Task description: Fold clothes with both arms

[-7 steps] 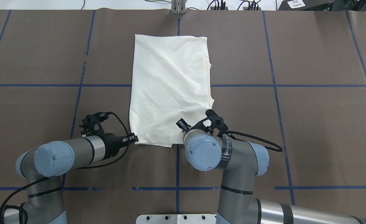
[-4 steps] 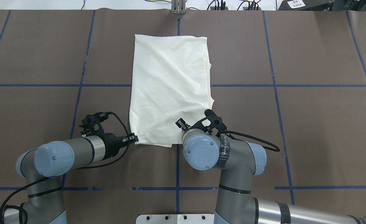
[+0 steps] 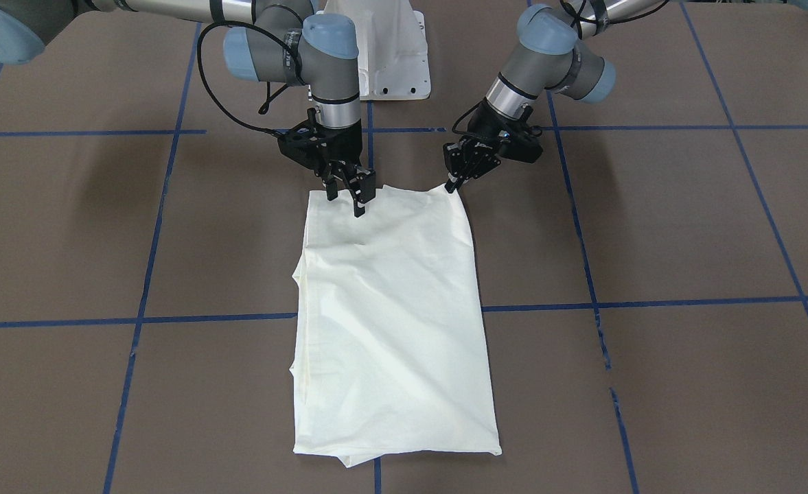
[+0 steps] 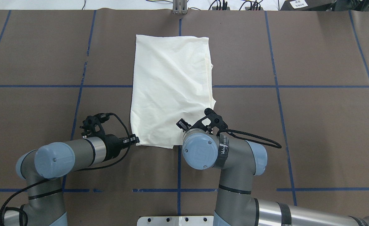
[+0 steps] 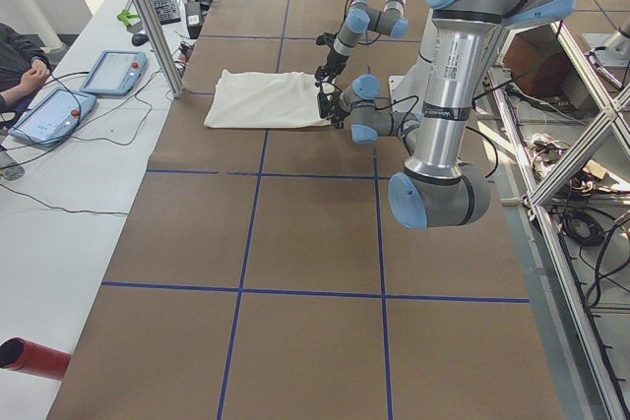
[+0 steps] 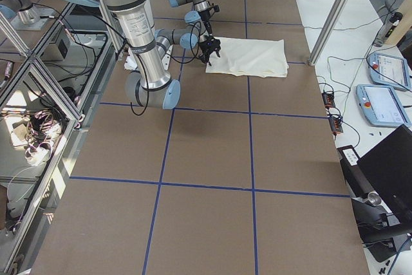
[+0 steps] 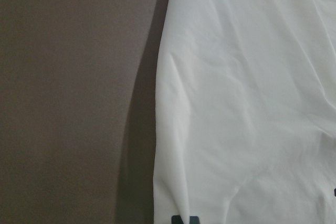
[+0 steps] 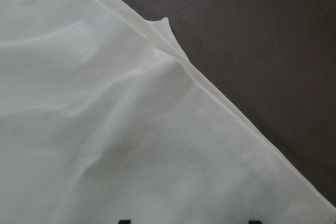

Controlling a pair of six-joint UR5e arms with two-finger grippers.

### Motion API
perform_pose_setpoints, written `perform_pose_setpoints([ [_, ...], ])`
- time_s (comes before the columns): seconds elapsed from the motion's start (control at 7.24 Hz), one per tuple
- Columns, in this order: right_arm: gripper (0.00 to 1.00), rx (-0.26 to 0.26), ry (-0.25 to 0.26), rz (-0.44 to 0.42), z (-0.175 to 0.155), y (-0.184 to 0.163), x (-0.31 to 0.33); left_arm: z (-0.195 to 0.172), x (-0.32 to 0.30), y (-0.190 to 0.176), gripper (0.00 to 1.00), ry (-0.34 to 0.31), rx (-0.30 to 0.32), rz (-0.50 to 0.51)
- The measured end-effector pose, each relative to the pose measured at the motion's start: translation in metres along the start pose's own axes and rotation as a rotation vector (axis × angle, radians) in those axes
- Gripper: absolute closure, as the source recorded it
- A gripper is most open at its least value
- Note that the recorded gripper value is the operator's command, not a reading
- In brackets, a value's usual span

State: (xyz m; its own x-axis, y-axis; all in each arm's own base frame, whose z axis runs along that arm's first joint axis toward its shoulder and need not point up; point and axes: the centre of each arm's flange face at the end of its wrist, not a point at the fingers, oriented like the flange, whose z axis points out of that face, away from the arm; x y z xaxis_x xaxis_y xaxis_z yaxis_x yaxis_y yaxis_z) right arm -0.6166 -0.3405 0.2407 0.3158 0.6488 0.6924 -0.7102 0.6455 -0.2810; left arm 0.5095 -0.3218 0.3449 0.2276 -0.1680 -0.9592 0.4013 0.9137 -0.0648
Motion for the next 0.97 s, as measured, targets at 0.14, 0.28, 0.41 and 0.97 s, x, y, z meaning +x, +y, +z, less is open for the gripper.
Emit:
perform_pose_setpoints([
  [0.14,0.12,0.009,0.022,-0.053,0.0014,-0.0012,0.0015,0.0004,-0.0004,0.0,1.0,-0.001,0.0,-0.001],
  [0.28,0.12,0.01,0.041,-0.098,0.0026,-0.0016,0.0029,0.0008,-0.001,-0.0001,1.0,-0.002,0.001,-0.002],
  [0.41,0.13,0.01,0.05,-0.119,0.0032,-0.0017,0.0036,0.0013,-0.002,-0.0002,1.0,-0.004,0.002,-0.002],
  [0.97,0.15,0.011,0.053,-0.127,0.0044,-0.0006,0.002,0.0024,-0.0037,-0.0003,1.0,-0.007,0.002,0.001],
])
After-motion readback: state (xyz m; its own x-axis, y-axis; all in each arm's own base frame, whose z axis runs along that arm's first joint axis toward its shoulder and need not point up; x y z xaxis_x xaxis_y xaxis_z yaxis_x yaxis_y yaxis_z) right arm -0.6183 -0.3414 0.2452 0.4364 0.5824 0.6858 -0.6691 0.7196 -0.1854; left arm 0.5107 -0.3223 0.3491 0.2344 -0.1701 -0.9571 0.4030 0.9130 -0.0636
